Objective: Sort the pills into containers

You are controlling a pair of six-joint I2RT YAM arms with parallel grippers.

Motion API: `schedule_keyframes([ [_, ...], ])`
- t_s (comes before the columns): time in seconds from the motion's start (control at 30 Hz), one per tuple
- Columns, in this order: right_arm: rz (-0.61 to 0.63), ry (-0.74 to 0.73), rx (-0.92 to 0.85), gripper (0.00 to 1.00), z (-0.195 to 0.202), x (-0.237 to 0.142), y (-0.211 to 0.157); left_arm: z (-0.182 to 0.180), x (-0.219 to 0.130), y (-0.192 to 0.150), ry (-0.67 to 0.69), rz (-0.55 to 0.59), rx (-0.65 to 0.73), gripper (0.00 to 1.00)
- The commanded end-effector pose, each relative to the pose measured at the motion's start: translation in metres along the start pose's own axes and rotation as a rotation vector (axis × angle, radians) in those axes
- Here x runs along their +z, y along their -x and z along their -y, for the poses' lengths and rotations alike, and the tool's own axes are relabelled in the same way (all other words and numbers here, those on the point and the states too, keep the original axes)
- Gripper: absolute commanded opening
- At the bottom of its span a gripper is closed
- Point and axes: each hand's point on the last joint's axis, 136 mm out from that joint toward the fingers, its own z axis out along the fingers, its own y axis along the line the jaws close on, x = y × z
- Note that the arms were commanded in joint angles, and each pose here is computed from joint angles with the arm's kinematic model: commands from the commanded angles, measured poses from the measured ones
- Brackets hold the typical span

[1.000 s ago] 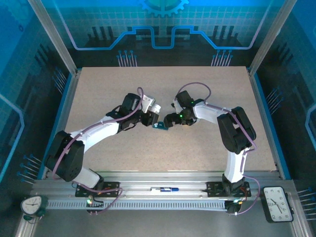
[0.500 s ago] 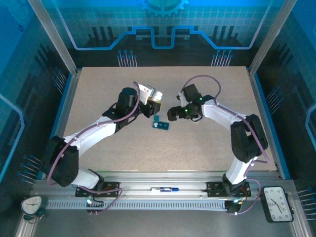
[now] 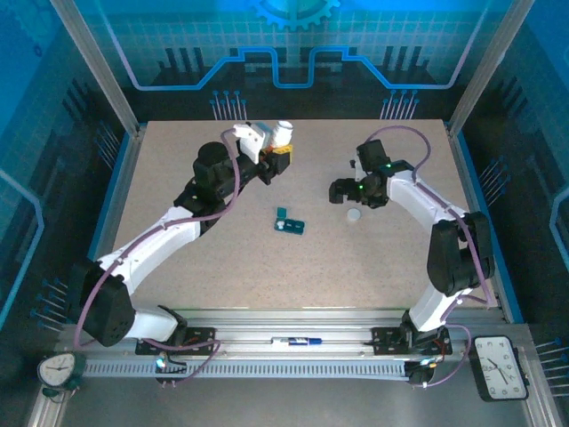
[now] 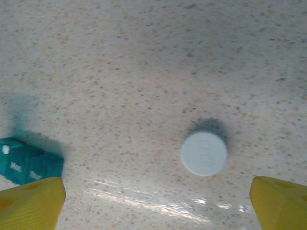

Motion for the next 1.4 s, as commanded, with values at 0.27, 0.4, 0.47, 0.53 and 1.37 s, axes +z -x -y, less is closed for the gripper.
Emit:
schedule_keyframes([
  [0.27, -0.13, -0.03, 0.013, 0.97, 0.028, 0.014, -0.013, 0.011, 0.021, 0.023, -0.083, 0.235, 0.003, 0.0],
  [0.4, -0.184, -0.033, 0.003, 0.92, 0.028, 0.028, -0.017, 0.021, 0.027, 0.01, -0.12, 0.207, 0.028, 0.0],
  [0.47, -0.209, -0.043, -0.001, 0.92, 0.03, 0.036, -0.02, 0.022, 0.027, 0.005, -0.124, 0.194, 0.03, 0.0],
  [0.53, -0.228, -0.058, -0.006, 0.91, 0.033, 0.043, -0.024, 0.023, 0.027, -0.001, -0.127, 0.193, 0.025, 0.0],
  [1.37, -0.299, -0.12, -0.082, 0.65, 0.031, 0.075, -0.034, 0.029, 0.031, -0.03, -0.185, 0.146, -0.085, 0.0],
])
